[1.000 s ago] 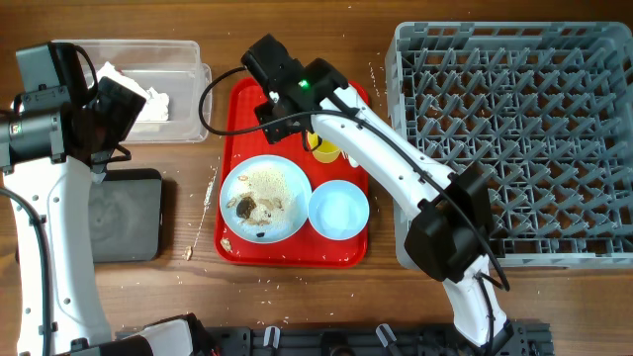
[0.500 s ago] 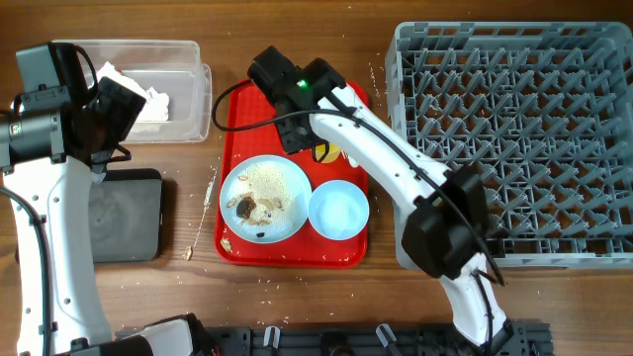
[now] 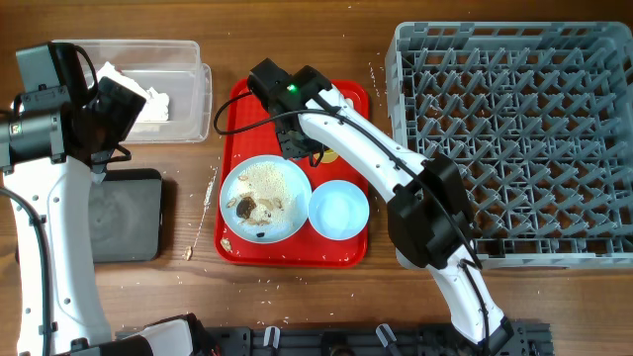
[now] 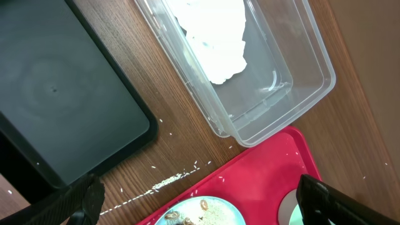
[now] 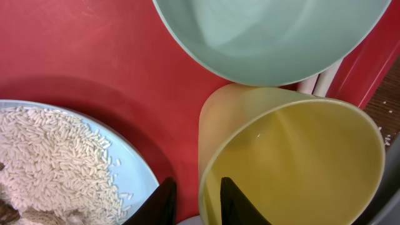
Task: Sort waste into correct bins and load items into the dishwasher rack
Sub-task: 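Lower the right gripper and grasp the yellow cup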
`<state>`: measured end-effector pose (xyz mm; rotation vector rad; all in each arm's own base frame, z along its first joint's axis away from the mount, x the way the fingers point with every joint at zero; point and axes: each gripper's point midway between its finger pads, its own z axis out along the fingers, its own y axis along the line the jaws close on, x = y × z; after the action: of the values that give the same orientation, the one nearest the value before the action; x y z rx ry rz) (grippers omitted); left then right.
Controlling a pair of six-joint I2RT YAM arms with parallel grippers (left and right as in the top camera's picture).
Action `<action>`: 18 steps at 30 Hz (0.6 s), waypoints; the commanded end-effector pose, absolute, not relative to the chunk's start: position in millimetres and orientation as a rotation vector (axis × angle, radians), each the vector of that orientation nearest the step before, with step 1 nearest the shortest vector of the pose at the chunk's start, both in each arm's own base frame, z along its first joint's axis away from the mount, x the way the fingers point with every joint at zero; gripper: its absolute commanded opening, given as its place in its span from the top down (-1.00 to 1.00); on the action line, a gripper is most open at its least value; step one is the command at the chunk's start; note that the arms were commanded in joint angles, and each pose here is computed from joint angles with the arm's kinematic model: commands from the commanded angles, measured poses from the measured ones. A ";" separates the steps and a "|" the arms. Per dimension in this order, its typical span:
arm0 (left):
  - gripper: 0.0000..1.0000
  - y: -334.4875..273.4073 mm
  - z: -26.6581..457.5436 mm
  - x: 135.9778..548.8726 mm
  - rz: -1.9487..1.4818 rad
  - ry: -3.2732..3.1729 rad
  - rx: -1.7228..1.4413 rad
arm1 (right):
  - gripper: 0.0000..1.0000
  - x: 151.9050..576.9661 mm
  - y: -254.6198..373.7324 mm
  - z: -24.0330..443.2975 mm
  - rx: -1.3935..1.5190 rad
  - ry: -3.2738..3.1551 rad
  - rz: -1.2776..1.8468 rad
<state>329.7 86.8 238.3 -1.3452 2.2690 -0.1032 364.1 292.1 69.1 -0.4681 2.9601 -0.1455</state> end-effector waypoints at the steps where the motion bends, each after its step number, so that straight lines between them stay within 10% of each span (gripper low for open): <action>1: -1.00 90.5 236.0 329.4 -0.081 2.268 -1.354 | 0.49 366.1 290.4 64.3 -0.455 2.967 -0.154; 18: -1.00 90.5 236.1 329.3 -0.081 2.268 -1.354 | 0.91 354.8 279.0 103.5 -0.451 2.955 -0.140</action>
<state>329.7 86.8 238.4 -1.3451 2.2687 -0.1033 350.2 279.7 62.4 -0.4807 3.0168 -0.2079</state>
